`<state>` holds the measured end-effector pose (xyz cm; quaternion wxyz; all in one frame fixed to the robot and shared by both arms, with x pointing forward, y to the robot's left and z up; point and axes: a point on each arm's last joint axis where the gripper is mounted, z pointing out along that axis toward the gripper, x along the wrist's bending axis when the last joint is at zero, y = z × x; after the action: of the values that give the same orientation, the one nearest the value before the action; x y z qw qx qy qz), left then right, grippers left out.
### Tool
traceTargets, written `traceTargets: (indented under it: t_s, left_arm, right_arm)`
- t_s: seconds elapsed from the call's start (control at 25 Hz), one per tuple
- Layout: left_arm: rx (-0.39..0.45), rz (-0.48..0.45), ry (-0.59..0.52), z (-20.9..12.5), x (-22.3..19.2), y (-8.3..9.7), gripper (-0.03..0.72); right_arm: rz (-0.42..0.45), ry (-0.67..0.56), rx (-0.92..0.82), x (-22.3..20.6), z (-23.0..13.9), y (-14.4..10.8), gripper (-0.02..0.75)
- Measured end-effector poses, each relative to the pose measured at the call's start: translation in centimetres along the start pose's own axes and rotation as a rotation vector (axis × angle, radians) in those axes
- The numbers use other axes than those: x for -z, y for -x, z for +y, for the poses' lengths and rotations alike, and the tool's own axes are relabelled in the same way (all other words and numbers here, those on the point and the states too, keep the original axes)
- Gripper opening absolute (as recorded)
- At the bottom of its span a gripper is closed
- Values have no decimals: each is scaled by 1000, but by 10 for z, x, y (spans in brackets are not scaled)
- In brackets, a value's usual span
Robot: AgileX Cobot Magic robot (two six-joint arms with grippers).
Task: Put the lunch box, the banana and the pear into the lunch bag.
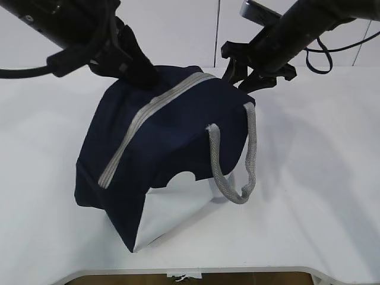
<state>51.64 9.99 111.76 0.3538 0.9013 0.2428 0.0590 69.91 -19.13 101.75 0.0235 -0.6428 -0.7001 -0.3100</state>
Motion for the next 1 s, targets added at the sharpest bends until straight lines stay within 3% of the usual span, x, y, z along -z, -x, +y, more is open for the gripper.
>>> traceTargets:
  t_s: [0.48, 0.68, 0.76, 0.92, 1.0]
  left_arm:
    - [47, 0, -11, -2, -31, -13, 3]
    - [124, -3, -25, -4, -36, -15, 20]
    - [154, -1, -24, -4, -36, -16, 84]
    - [185, 17, -35, 0, -32, -17, 340]
    - [187, 38, -47, 3, -28, -19, 407]
  right_arm:
    - [-65, -68, 184, 70, 5, -27, 396]
    - [-76, -30, 210, 90, 7, -35, 395]
    - [-80, -25, 215, 95, 6, -36, 395]
    - [-110, 11, 231, 117, 4, -43, 395]
    - [-118, 30, 240, 128, 3, -47, 395]
